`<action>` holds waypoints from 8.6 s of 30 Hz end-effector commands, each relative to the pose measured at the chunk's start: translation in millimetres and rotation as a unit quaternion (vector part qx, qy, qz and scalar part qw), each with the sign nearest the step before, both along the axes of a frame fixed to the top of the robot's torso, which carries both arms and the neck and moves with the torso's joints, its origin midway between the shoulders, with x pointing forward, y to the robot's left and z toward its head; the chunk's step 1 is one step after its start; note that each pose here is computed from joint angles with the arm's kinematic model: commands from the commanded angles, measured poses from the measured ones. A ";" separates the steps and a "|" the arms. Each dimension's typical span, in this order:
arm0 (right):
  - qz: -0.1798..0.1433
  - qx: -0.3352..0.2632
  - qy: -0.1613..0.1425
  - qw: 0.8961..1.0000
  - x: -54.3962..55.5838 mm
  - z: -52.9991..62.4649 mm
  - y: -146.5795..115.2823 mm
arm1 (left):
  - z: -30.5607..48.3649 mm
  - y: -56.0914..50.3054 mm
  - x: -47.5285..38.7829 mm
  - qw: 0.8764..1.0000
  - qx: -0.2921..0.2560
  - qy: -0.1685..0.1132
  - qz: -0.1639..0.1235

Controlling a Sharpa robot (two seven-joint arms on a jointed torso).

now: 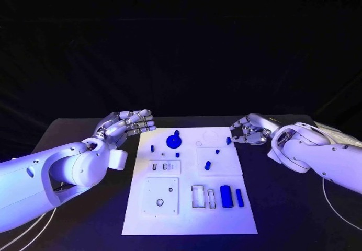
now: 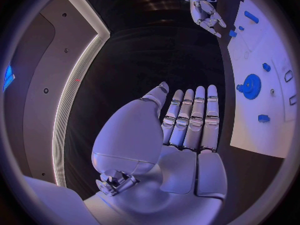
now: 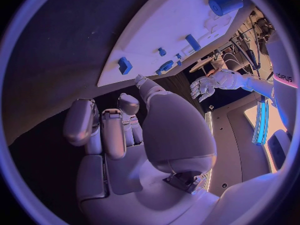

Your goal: Assemble the parts on the task board

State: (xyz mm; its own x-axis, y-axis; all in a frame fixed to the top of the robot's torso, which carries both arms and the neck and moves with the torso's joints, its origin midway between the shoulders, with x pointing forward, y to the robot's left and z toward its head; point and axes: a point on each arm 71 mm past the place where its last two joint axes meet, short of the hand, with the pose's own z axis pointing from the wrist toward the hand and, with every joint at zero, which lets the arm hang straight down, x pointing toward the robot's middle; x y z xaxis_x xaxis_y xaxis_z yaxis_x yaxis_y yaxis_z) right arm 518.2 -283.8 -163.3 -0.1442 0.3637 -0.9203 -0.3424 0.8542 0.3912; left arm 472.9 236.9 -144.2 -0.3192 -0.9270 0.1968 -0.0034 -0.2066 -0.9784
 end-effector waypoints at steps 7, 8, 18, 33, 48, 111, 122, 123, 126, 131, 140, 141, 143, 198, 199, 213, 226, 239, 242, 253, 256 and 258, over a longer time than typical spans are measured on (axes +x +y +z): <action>0.016 0.002 0.026 1.000 2.9 -14.0 1.0 | 0.5 -2.0 0.4 1.000 -0.006 -0.003 -0.010; 0.016 0.002 0.028 0.999 3.3 -15.0 1.1 | 0.5 -2.0 0.4 1.000 -0.006 -0.003 -0.010; 0.012 0.000 0.035 0.999 7.9 -22.1 3.4 | 0.3 -2.4 0.7 1.000 -0.006 -0.003 -0.010; 0.015 -0.005 0.042 0.999 11.9 -28.3 10.4 | 0.2 -2.8 0.9 1.000 -0.006 -0.003 -0.011; 0.010 -0.007 0.047 0.999 13.4 -31.7 10.3 | 0.1 -2.4 1.0 1.000 -0.006 -0.003 -0.010; 0.101 -0.025 0.066 0.992 -51.2 -46.7 219.3 | -1.4 -12.9 2.8 1.000 -0.010 0.001 -0.021; 0.104 -0.035 0.071 0.991 -53.2 -53.4 226.4 | -1.6 -13.3 3.0 1.000 -0.011 0.001 -0.021; 0.105 -0.037 0.071 0.991 -53.3 -53.9 226.6 | -1.6 -13.3 3.0 1.000 -0.011 0.001 -0.022; 0.105 -0.041 0.073 0.991 -53.6 -55.1 226.7 | -1.6 -13.3 3.0 1.000 -0.011 0.001 -0.022; 0.106 -0.051 0.076 0.990 -53.7 -56.5 226.0 | -1.7 -13.0 3.0 1.000 -0.011 0.002 -0.022; 0.106 -0.063 0.076 0.989 -54.7 -57.3 224.8 | -1.8 -12.6 3.1 1.000 -0.010 0.002 -0.021; 0.106 -0.064 0.075 0.989 -54.8 -57.4 224.7 | -1.8 -12.5 3.1 1.000 -0.010 0.002 -0.021; 0.106 -0.065 0.075 0.989 -55.0 -57.4 224.5 | -1.9 -12.5 3.1 1.000 -0.010 0.002 -0.021; 0.065 0.249 0.032 0.966 -43.6 51.6 82.6 | -43.1 -18.0 9.7 0.866 0.454 0.151 -0.143; 0.062 0.249 0.032 0.966 -43.1 51.8 79.8 | -43.1 -19.6 10.8 0.853 0.477 0.150 -0.147; 0.047 0.236 0.043 0.970 -38.4 48.0 67.8 | -45.0 -42.7 22.9 0.783 0.586 0.148 -0.147; 0.046 0.225 0.048 0.972 -36.0 45.2 68.8 | -47.9 -63.5 39.0 0.758 0.616 0.141 -0.160; 0.049 0.220 0.050 0.973 -35.4 44.2 70.4 | -51.4 -74.8 48.4 0.734 0.639 0.141 -0.179; 0.049 0.219 0.051 0.973 -35.3 44.1 70.5 | -51.7 -76.7 48.6 0.733 0.641 0.141 -0.182; 0.051 0.218 0.053 0.973 -34.8 43.5 72.3 | -52.7 -84.6 47.5 0.726 0.644 0.139 -0.197; 0.051 0.218 0.054 0.973 -34.7 43.3 72.2 | -52.9 -85.3 47.1 0.724 0.645 0.139 -0.200; 0.051 0.218 0.054 0.973 -34.6 43.2 72.2 | -53.1 -85.9 46.8 0.722 0.647 0.138 -0.202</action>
